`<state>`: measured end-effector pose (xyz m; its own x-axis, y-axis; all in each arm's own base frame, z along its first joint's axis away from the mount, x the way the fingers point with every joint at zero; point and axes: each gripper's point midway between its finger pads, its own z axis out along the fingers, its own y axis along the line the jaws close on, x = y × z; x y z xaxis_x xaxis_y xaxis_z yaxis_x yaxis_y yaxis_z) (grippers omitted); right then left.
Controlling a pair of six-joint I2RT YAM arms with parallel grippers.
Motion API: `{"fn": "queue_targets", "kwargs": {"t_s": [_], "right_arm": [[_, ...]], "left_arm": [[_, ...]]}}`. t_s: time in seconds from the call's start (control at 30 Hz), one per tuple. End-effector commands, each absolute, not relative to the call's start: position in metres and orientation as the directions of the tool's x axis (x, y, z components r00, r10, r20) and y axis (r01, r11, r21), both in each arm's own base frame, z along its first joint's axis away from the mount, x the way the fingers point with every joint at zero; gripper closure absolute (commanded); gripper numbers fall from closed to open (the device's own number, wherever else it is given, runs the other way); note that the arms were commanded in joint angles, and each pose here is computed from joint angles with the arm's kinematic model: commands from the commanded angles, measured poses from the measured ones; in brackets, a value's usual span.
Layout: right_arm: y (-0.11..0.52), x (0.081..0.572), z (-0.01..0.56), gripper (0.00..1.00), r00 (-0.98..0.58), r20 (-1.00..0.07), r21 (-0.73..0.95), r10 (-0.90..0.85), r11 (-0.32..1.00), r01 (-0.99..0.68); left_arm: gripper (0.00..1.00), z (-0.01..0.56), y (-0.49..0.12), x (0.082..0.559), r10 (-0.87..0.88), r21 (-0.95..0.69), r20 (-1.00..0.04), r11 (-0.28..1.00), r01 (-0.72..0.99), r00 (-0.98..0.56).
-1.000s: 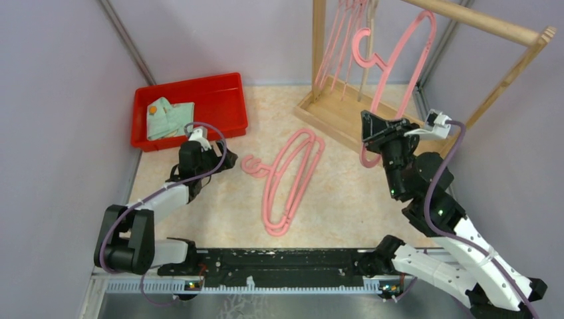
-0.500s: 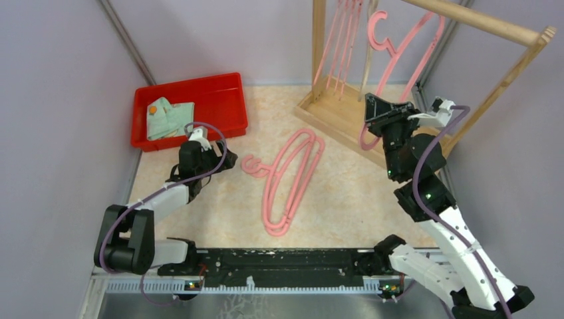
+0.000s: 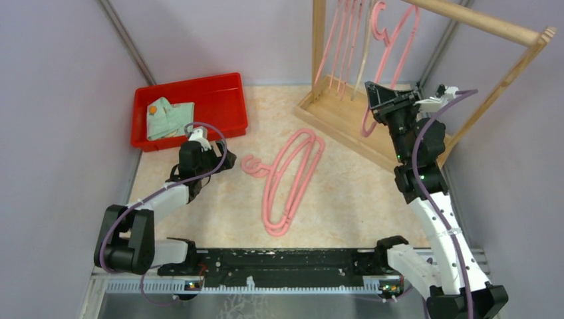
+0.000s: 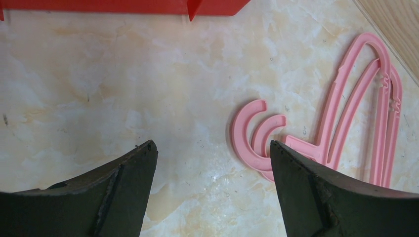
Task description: Organize the hangers
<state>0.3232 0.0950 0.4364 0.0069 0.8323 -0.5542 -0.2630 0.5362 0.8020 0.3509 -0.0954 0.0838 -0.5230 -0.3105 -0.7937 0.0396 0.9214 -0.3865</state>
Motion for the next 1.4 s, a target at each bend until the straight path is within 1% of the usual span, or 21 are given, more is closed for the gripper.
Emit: {"fn": "queue_targets", "kwargs": {"t_s": [0.0, 0.4, 0.67, 0.9, 1.37], "right_arm": [[0.095, 0.309, 0.484, 1.00, 0.041, -0.501, 0.771, 0.865, 0.467, -0.433], [0.063, 0.332, 0.487, 1.00, 0.088, -0.442, 0.781, 0.893, 0.431, -0.452], [0.056, 0.361, 0.476, 1.00, 0.066, -0.402, 0.799, 0.913, 0.385, -0.462], [0.057, 0.390, 0.460, 1.00, 0.030, -0.410, 0.812, 0.912, 0.380, -0.443], [0.059, 0.440, 0.454, 1.00, 0.002, -0.422, 0.818, 0.907, 0.382, -0.430]], "left_arm": [[0.11, 0.091, -0.095, 0.356, -0.296, -0.370, -0.811, 0.928, 0.050, -0.505], [0.11, 0.084, -0.094, 0.356, -0.288, -0.360, -0.806, 0.932, 0.043, -0.517], [0.11, 0.076, -0.094, 0.359, -0.280, -0.353, -0.798, 0.935, 0.036, -0.534], [0.11, 0.079, -0.091, 0.360, -0.273, -0.339, -0.805, 0.940, 0.032, -0.526], [0.11, 0.078, -0.089, 0.359, -0.266, -0.328, -0.808, 0.944, 0.025, -0.526]]}}
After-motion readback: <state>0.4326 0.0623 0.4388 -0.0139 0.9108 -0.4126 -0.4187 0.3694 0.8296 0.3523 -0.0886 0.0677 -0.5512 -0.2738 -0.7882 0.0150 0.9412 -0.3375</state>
